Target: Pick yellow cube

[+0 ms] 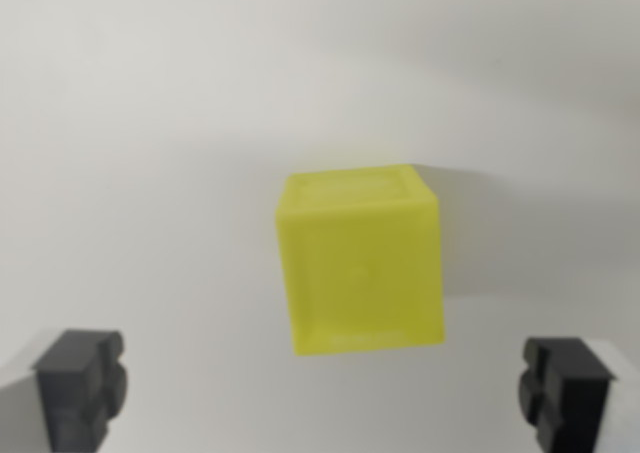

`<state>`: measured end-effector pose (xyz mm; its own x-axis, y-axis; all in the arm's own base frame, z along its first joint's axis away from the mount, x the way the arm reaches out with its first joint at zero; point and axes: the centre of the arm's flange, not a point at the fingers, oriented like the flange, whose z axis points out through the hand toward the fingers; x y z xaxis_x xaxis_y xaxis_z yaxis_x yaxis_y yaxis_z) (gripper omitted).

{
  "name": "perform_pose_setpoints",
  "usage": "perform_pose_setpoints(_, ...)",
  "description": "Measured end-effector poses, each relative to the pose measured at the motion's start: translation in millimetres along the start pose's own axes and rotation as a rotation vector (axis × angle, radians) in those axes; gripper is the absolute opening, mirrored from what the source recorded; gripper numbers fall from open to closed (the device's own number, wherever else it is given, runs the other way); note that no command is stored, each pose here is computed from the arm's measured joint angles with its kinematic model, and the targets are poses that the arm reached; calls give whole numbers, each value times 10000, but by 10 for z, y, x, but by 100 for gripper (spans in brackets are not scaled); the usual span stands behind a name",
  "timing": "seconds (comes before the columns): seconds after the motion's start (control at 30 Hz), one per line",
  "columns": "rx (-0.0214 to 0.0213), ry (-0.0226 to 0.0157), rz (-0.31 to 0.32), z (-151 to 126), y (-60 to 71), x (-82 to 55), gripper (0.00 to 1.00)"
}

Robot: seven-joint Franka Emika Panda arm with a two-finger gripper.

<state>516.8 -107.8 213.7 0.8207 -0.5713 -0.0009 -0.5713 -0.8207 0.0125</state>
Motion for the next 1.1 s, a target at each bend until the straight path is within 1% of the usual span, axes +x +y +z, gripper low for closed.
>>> perform_pose_setpoints(0.1,14,-4,-85,78,30,-2,100)
perform_pose_setpoints(0.33,54,6,-286,252,97,-4,100)
perform_pose_setpoints(0.6,92,1,-516,449,175,-9,100)
perform_pose_setpoints(0.67,97,4,-551,479,190,-9,100)
perform_pose_setpoints(0.8,97,-6,-565,550,194,-12,100)
perform_pose_setpoints(1.0,104,-2,-580,697,195,-12,100)
perform_pose_setpoints(1.1,105,-6,-587,774,197,-14,100)
